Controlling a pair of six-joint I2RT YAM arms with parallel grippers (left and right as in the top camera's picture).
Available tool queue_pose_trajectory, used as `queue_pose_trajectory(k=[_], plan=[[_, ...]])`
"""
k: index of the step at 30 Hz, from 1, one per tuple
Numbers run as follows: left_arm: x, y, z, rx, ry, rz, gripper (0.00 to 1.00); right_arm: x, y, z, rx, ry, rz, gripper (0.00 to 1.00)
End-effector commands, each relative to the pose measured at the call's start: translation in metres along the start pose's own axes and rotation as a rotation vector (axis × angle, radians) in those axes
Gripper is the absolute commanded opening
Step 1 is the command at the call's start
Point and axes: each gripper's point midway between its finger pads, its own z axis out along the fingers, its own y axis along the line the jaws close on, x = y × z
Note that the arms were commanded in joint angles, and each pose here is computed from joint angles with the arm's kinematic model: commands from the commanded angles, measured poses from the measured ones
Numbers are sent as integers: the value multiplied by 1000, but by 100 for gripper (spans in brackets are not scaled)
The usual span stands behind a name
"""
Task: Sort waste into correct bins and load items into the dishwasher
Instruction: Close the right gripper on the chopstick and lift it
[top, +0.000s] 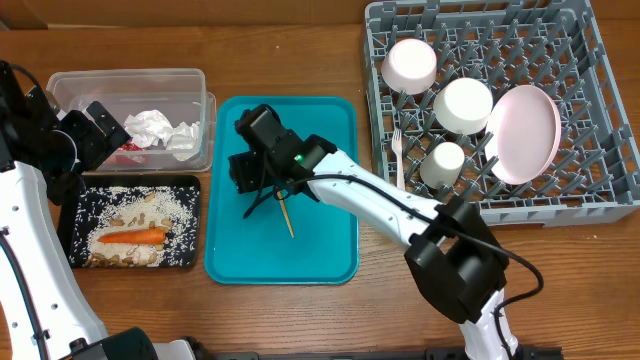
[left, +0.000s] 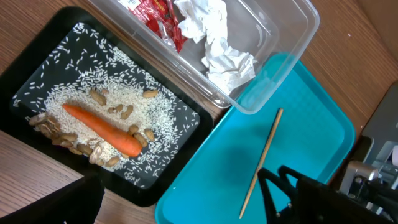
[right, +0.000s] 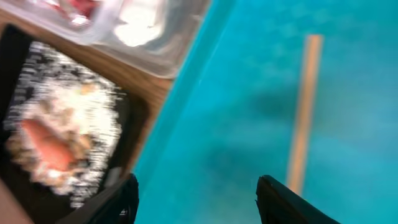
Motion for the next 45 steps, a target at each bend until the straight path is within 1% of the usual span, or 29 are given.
queue_pose_trajectory(k=[1, 4, 11, 15, 22, 27, 28, 29, 31, 32, 34, 38, 39, 41, 42, 45], plan=[[-2, -5, -11, 21, -31, 17, 100, -13, -26, -12, 162, -67, -44, 64], [-2, -5, -11, 21, -31, 17, 100, -10, -36, -13, 213, -59, -44, 63], [-3, -5, -11, 21, -31, 17, 100, 1, -39, -12, 231, -20, -47, 61], [-3, -5, -11, 21, -31, 17, 100, 7, -29, -10, 231, -15, -72, 56], [-2, -5, -11, 21, -31, 17, 100, 18, -27, 0, 347, -46, -137, 56], [-2, -5, -11, 21, -31, 17, 100, 24, -32, 14, 366, -37, -138, 57], [-2, -5, -11, 21, -31, 17, 100, 25, -32, 14, 367, -35, -137, 57], [-2, -5, -11, 21, -31, 17, 100, 25, -32, 14, 368, -34, -137, 64], [-2, -5, -11, 21, -31, 17, 100, 26, -31, 15, 362, -32, -136, 66], [-2, -5, -11, 21, -31, 17, 100, 27, -31, 15, 358, -27, -136, 72], [-2, -5, -11, 21, -31, 17, 100, 27, -30, 15, 355, -26, -136, 72], [-2, -5, -11, 21, -31, 17, 100, 27, -30, 17, 355, -26, -144, 59], [-2, -5, -11, 21, -31, 17, 100, 27, -31, 18, 355, -27, -144, 53], [-2, -5, -11, 21, -31, 17, 100, 27, -31, 23, 354, -30, -144, 34], [-2, -5, -11, 21, -31, 17, 100, 28, -32, 27, 354, -28, -144, 33], [-2, -5, -11, 21, -31, 16, 100, 31, -36, 38, 361, -27, -145, 32]])
